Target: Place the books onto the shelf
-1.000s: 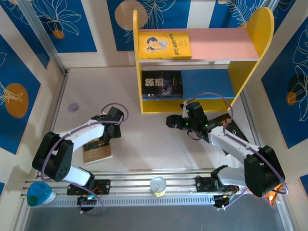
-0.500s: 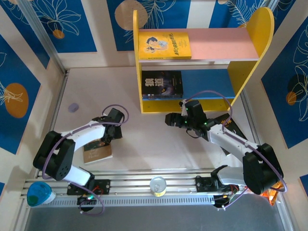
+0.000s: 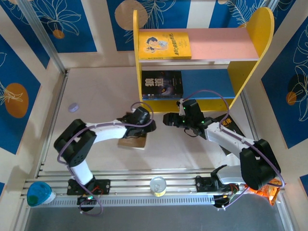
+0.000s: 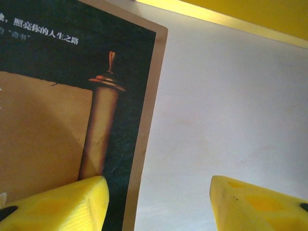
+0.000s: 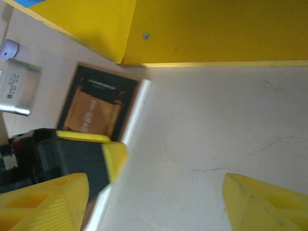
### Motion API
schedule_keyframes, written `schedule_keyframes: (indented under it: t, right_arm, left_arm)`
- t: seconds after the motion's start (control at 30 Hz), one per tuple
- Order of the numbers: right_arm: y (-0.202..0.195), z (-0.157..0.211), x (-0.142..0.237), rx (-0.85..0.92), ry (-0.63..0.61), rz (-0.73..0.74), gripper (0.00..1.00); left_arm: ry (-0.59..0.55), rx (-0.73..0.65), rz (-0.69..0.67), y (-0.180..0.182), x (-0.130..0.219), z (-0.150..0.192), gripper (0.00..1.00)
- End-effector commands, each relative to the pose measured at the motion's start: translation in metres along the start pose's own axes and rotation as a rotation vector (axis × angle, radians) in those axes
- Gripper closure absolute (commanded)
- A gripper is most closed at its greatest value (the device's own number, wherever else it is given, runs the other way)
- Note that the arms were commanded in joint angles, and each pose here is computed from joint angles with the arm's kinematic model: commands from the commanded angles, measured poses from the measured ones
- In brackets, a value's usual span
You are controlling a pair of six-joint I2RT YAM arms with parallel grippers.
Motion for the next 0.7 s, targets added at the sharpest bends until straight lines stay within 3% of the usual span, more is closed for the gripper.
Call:
schedule_keyframes:
  t: [0.0,0.33,0.67]
  right_arm:
    - [0.003,-0.002,0.005,0.0,-0.004,0.02,0.26]
    - [-0.005,0.004,0.005,-0.021,0.008,0.048,0.26]
    - [-0.007,0.006,-0.004,-0.036,0.036,0.05,0.26]
  left_arm:
    - [0.155,0.041,0.115,-0.023,-0.023,0.029,0.41]
    - [0.108,-0.064,0.127,-0.043,-0.008,0.018,0.4]
    - [0.044,-0.244,-0.061,-0.038,0.035,0.001,0.38]
Point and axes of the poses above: each hand's point on the last joint's axis, 136 mm out from that joint toward the fingers, its own x axis back along the fingers, its own y axis along the line the jaws close on, z = x × y, the point moved 9 cm from there along x, back along the fingers, and after that the axes turned 4 degrees about -x, right-handed, at the moved point
